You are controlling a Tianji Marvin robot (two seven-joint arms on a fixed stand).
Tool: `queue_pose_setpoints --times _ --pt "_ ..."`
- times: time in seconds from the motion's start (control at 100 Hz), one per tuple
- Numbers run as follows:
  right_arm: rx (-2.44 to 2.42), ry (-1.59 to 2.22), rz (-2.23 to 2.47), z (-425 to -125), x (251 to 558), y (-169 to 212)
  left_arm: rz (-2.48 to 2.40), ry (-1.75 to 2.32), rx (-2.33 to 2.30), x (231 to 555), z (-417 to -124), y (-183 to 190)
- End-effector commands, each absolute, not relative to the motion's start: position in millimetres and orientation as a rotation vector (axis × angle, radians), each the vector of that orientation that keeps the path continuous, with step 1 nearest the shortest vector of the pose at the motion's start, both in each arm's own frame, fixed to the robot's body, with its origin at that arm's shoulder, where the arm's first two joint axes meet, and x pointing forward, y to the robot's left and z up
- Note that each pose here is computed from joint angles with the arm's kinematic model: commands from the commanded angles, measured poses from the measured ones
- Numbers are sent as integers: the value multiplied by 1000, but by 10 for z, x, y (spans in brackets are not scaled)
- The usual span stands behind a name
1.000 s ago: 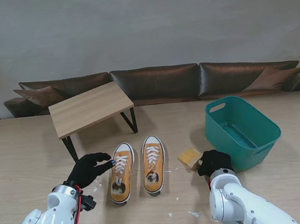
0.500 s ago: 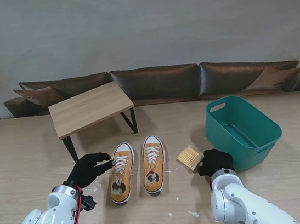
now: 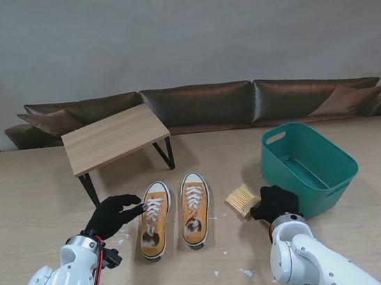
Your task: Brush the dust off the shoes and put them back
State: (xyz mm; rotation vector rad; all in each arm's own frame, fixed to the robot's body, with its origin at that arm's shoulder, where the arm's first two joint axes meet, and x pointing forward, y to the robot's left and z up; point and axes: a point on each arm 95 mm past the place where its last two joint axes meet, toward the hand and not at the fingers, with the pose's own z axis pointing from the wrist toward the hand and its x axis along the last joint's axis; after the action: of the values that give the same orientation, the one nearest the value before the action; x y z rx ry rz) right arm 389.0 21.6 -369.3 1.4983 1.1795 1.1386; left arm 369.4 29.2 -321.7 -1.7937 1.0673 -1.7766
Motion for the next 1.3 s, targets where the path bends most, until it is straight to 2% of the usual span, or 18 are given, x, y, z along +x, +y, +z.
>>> queue_pose_setpoints --times 0.0,0.72,1.29 --pt "1513 1180 1160 -3704 3852 272 -1776 1086 -1807 3684 -3230 278" --pt "1651 960 1586 -3208 3601 352 -1775 1106 -1814 3701 -3246 254" --pt "1726 1012 1806 -3370 3622 322 -1794 1209 -1817 3782 -3206 -10"
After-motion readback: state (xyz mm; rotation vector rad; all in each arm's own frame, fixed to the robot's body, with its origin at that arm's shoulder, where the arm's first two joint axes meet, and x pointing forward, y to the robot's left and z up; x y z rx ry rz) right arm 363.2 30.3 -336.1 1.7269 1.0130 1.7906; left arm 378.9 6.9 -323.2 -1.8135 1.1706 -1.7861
